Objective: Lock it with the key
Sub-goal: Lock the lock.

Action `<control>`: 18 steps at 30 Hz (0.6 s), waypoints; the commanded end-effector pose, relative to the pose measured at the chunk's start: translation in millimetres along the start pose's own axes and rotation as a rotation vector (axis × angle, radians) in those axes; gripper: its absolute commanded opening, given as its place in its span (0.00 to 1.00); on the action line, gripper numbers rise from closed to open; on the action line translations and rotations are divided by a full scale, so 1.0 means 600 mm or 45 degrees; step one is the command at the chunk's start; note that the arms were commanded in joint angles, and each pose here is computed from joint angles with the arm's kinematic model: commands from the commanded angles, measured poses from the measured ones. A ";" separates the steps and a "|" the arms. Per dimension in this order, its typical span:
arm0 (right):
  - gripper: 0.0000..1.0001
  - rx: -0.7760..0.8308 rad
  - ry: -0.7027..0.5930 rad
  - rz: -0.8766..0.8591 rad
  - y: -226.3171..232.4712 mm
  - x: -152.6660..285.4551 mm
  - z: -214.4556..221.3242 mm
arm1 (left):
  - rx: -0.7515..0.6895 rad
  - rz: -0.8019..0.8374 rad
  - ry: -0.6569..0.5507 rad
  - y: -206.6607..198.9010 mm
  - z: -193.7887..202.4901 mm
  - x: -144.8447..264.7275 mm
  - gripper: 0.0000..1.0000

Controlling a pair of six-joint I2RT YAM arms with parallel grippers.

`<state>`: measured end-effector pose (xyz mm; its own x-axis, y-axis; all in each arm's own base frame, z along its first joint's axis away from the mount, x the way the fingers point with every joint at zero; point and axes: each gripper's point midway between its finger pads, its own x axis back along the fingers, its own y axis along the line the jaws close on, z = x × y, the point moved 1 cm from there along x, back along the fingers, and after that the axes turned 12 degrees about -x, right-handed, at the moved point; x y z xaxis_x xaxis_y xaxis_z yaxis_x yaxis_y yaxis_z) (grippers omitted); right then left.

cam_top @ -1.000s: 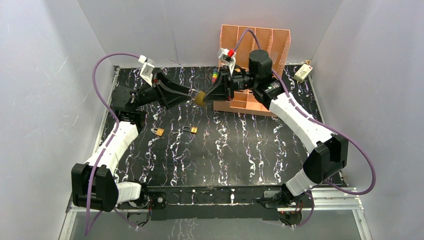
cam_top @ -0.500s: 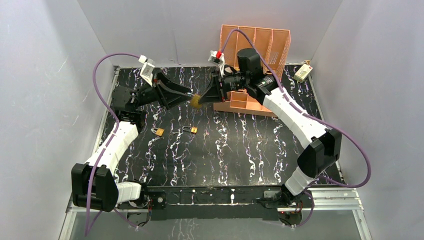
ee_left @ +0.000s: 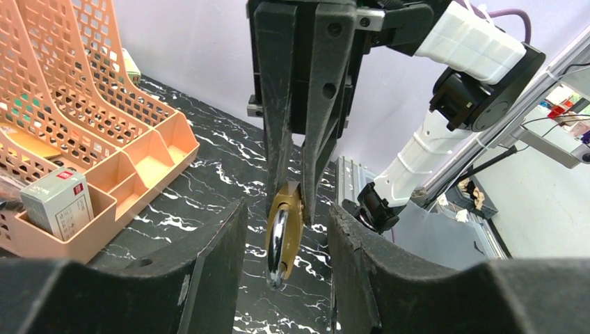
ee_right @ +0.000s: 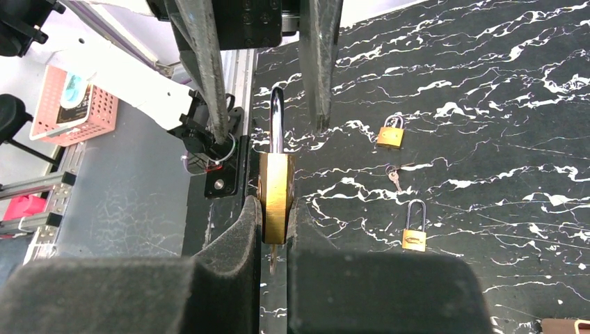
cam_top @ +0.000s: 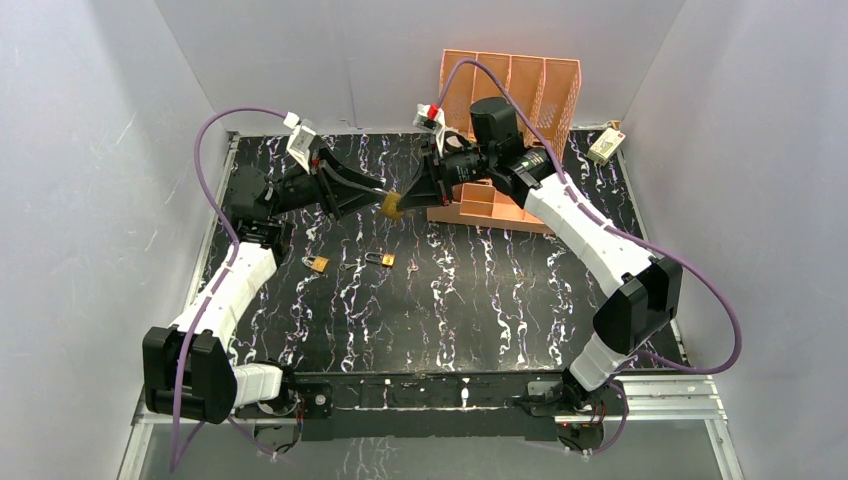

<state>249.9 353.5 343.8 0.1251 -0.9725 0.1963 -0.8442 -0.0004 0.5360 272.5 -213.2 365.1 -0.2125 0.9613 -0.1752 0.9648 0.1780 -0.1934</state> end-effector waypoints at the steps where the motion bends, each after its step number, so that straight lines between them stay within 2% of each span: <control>1: 0.00 0.141 -0.064 -0.033 0.038 0.013 -0.048 | -0.104 0.004 0.009 -0.017 -0.025 0.001 0.44; 8: 0.00 0.130 -0.052 -0.050 0.036 0.009 -0.046 | -0.111 -0.012 0.024 -0.015 -0.023 0.002 0.42; 11: 0.00 0.127 -0.049 -0.053 0.035 0.007 -0.045 | -0.124 -0.008 0.023 -0.017 -0.026 0.002 0.38; 13: 0.00 0.120 -0.046 -0.049 0.033 0.007 -0.044 | -0.127 -0.003 0.025 -0.018 -0.025 0.003 0.27; 15: 0.00 0.116 -0.044 -0.048 0.033 0.007 -0.043 | -0.128 0.013 0.033 -0.022 -0.024 0.003 0.06; 16: 0.00 0.114 -0.042 -0.048 0.033 0.007 -0.043 | -0.128 0.024 0.039 -0.024 -0.022 0.003 0.00; 18: 0.00 0.115 -0.044 -0.046 0.033 0.007 -0.044 | -0.127 0.043 0.047 -0.028 -0.020 0.003 0.00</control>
<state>247.2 352.5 343.1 0.1393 -0.9687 0.2054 -0.8337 -0.0028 0.5522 271.0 -212.0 356.4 -0.2127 0.9695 -0.1217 0.9659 0.1898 -0.1762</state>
